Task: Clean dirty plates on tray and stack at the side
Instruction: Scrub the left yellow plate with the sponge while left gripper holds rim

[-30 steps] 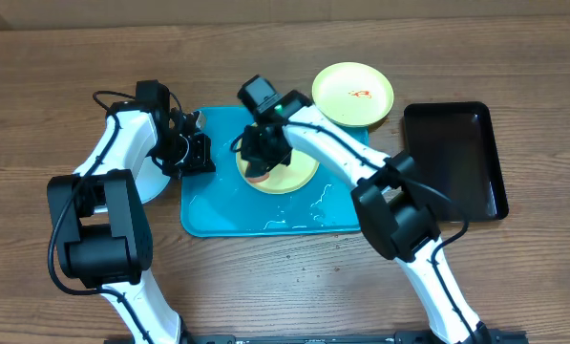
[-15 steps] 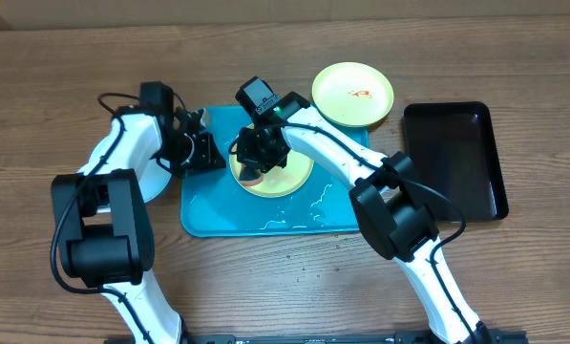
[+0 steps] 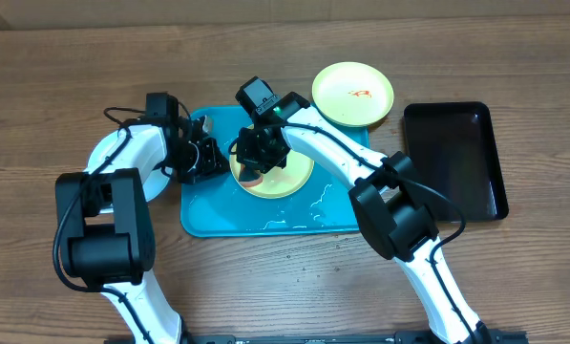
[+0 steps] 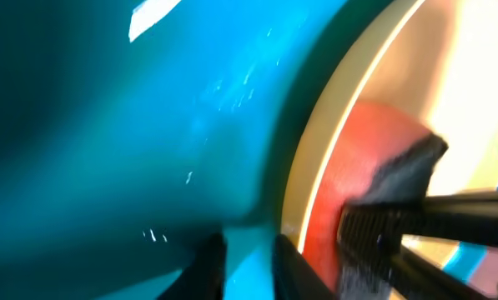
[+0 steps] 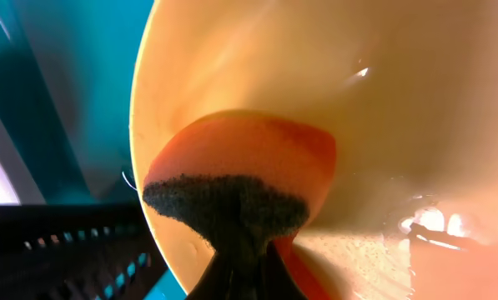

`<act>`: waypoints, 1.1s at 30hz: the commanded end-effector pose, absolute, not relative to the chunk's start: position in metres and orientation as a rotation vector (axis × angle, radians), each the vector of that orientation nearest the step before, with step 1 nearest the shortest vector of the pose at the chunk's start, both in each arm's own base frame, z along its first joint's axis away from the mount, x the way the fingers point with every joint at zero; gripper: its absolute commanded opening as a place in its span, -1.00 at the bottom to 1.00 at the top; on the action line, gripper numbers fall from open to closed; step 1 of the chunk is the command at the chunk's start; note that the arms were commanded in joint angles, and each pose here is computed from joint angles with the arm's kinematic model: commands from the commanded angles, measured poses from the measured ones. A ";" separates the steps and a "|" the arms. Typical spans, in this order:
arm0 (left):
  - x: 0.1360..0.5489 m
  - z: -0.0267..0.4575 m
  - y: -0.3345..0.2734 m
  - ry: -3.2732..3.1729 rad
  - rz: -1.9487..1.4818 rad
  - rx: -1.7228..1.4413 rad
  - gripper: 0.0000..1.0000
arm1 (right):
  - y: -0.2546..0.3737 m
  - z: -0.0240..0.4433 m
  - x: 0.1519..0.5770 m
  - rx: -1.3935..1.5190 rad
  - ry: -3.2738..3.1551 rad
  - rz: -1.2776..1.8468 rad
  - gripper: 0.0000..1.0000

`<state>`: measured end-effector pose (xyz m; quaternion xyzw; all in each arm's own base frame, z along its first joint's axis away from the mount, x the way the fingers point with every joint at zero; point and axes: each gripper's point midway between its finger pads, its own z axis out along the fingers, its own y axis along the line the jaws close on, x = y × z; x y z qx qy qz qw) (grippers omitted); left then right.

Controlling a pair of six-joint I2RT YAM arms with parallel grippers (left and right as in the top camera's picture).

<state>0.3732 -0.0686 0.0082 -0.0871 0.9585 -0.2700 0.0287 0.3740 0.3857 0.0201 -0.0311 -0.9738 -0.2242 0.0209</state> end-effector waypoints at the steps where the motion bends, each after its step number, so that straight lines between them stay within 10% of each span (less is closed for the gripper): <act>1: 0.379 0.019 -0.069 2.941 -0.875 -0.258 -0.48 | 0.385 0.009 0.368 -0.088 -2.992 -0.681 -0.93; 28: 0.384 0.008 -0.081 2.949 -0.741 -0.178 -0.54 | 0.384 0.009 0.368 -0.066 -2.993 -0.677 -0.93; 33: 0.383 0.002 -0.073 2.972 -0.645 -0.205 -0.85 | 0.384 0.009 0.367 -0.066 -2.993 -0.677 -0.93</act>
